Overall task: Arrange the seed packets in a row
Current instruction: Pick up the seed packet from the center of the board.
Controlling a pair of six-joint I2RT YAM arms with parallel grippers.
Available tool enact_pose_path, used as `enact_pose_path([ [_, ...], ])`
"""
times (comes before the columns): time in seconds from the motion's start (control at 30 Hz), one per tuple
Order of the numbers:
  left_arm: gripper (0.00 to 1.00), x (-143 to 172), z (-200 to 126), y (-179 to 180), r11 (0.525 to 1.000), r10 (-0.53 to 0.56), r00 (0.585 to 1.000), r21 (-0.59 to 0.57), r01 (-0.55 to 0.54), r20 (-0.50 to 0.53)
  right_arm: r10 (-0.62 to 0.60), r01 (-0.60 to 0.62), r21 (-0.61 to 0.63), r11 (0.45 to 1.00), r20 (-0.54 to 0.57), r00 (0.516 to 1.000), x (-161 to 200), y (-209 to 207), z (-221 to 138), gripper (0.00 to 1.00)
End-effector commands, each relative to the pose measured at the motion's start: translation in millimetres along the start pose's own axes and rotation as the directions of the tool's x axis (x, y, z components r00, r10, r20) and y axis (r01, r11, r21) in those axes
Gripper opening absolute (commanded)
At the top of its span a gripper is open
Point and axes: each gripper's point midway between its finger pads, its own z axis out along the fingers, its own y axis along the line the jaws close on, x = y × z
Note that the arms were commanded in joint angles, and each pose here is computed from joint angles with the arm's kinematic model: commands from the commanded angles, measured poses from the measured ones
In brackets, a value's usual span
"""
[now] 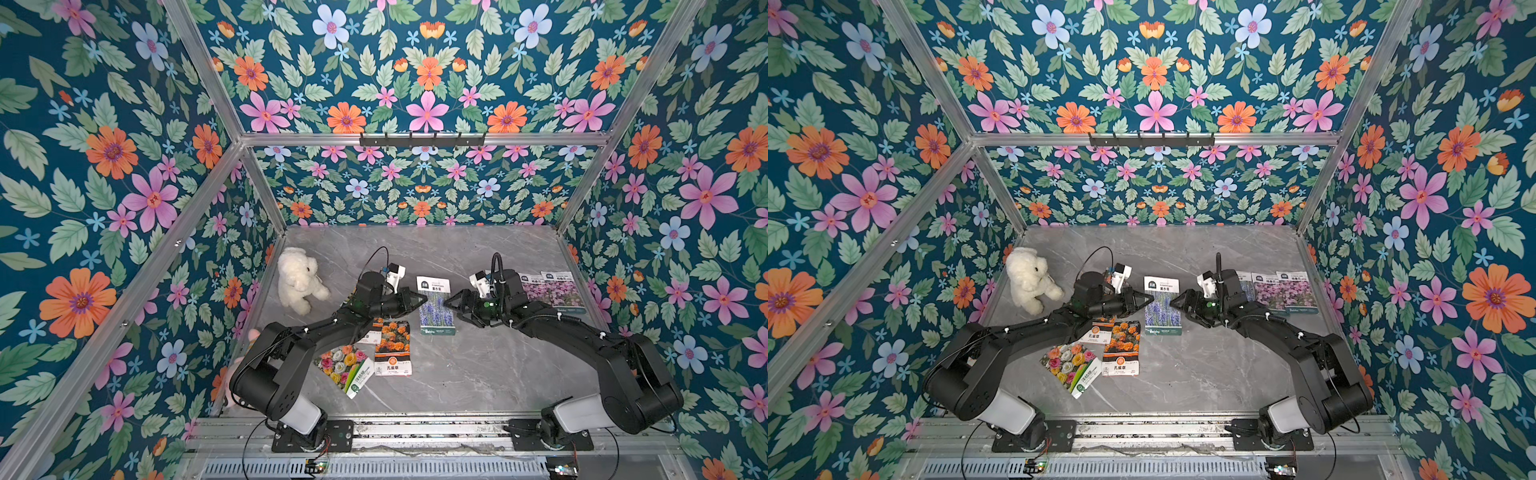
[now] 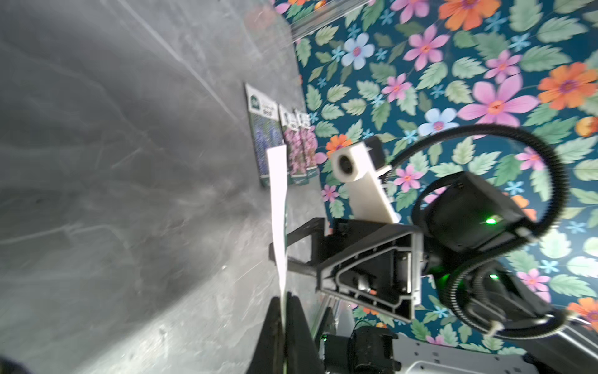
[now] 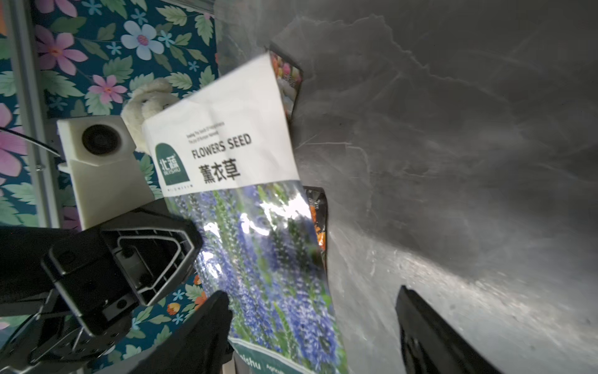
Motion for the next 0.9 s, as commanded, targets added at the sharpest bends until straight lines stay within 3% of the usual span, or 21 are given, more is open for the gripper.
enact_pose_path([
  [0.0, 0.0, -11.2, -0.7, -24.5, 0.995, -0.002, 1.0, 0.095, 0.0, 0.016, -0.048, 0.046, -0.156, 0.987, -0.008, 0.999, -5.6, 36.1, -3.4, 0.78],
  [0.2, 0.0, -20.3, -1.3, -13.3, 0.998, -0.023, 0.999, 0.065, 0.021, 0.023, -0.088, 0.093, -0.26, 0.961, 0.03, 0.996, -11.7, 56.9, -14.3, 0.51],
  [0.53, 0.0, -22.0, -2.7, -7.1, 0.999, -0.031, 0.999, 0.036, 0.03, 0.03, -0.087, 0.099, -0.213, 0.972, 0.067, 0.994, -15.6, 46.1, -18.1, 0.15],
  [0.63, 0.15, -23.3, -4.4, -0.8, 1.0, -0.023, 0.999, -0.016, 0.023, 0.028, -0.098, 0.112, -0.161, 0.981, 0.094, 0.991, -20.1, 40.9, -20.8, 0.06],
  [0.73, 0.4, -25.2, -11.1, 23.1, 0.986, -0.01, 0.999, -0.168, 0.016, 0.037, -0.123, 0.133, -0.08, 0.988, 0.114, 0.986, -24.7, 33.9, -25.6, 0.0],
  [0.87, 0.66, -30.4, -31.1, 62.0, 0.903, 0.033, 0.999, -0.429, -0.012, 0.043, -0.144, 0.135, 0.068, 0.989, 0.152, 0.978, -37.5, 14.7, -34.6, 0.0],
])
